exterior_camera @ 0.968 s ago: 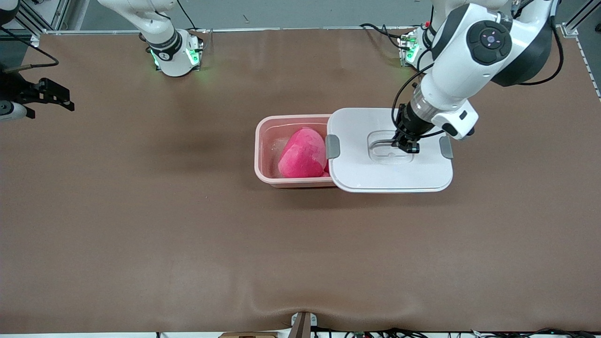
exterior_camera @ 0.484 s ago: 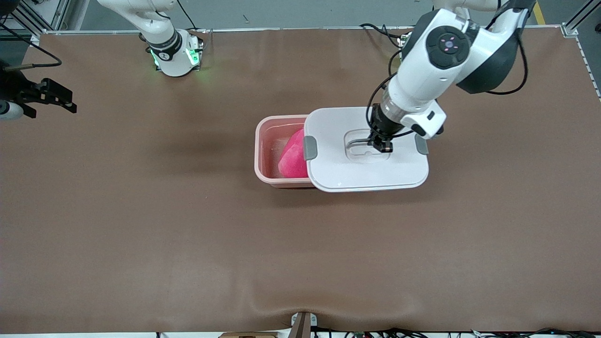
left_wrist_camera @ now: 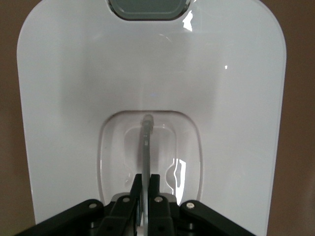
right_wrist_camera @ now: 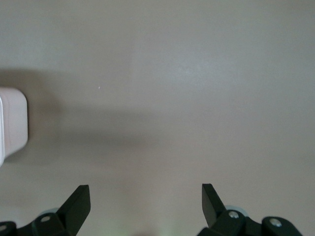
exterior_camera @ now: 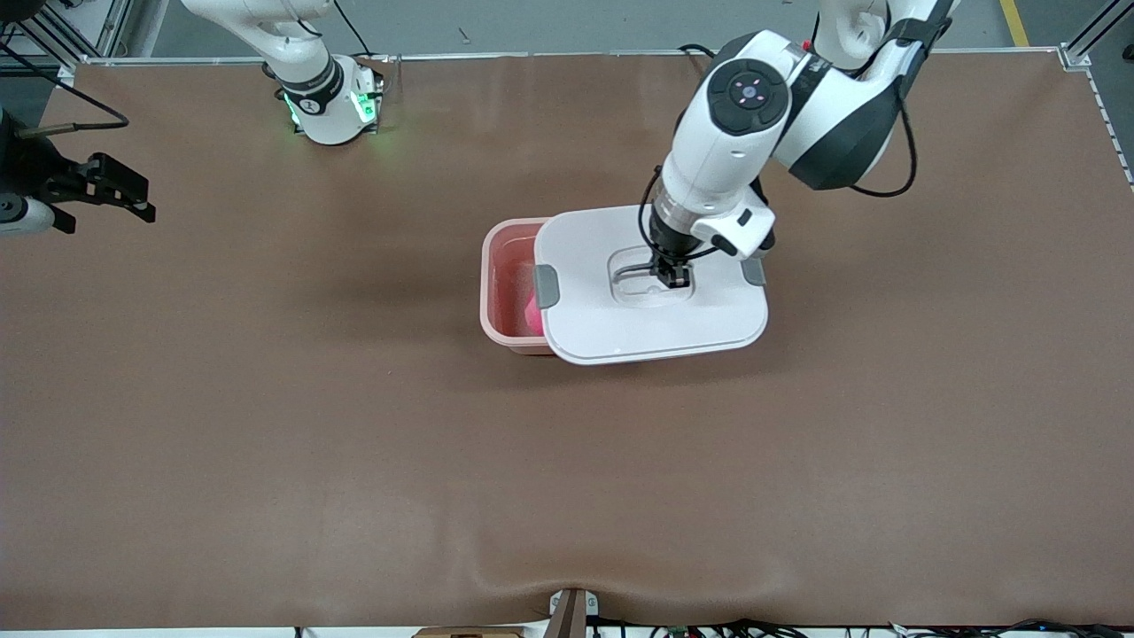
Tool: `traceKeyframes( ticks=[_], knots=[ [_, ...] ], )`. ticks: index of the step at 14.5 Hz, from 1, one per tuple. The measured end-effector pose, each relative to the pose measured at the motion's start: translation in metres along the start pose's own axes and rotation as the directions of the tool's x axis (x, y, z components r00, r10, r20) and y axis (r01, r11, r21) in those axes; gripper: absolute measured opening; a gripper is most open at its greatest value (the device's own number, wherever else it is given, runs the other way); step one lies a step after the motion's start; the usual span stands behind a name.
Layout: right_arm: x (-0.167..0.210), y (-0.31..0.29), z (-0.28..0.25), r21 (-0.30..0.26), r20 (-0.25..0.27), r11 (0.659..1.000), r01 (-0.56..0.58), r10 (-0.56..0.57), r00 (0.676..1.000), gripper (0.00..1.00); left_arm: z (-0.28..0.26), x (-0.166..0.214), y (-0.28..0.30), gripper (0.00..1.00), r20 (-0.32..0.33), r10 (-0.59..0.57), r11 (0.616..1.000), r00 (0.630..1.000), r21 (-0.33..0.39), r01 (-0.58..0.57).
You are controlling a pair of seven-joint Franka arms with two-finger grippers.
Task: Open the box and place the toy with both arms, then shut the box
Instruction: 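Lower the white lid onto the pink box with the left gripper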
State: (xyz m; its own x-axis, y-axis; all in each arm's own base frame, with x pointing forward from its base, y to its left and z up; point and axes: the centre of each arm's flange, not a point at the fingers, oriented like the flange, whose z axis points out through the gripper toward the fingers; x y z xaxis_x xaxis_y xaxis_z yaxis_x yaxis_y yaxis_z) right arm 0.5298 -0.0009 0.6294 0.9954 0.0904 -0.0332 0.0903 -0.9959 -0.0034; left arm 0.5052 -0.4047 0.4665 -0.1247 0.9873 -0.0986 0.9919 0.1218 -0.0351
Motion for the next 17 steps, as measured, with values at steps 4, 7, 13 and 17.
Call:
traceKeyframes(
  ticks=[4,7,13,17],
  knots=[
    [0.004,0.002,-0.002,0.0,-0.003,0.999,-0.043,0.043,0.999,1.0,0.03,-0.027,-0.015,0.07,-0.011,0.001,1.0,1.0,0.03,-0.001],
    [0.004,0.008,-0.001,0.001,0.0,0.999,-0.054,0.054,0.999,1.0,0.043,-0.038,-0.022,0.07,-0.015,0.01,0.999,1.0,0.042,-0.01],
    [0.007,0.007,-0.003,0.001,-0.002,0.999,-0.053,0.053,0.999,1.0,0.063,-0.057,-0.033,0.07,-0.003,0.024,0.999,1.0,0.034,-0.024],
    [0.011,0.018,0.004,0.025,0.011,0.997,-0.075,0.075,0.997,1.0,0.082,-0.071,-0.044,0.07,-0.003,0.045,0.998,0.999,0.036,-0.045]
  ],
)
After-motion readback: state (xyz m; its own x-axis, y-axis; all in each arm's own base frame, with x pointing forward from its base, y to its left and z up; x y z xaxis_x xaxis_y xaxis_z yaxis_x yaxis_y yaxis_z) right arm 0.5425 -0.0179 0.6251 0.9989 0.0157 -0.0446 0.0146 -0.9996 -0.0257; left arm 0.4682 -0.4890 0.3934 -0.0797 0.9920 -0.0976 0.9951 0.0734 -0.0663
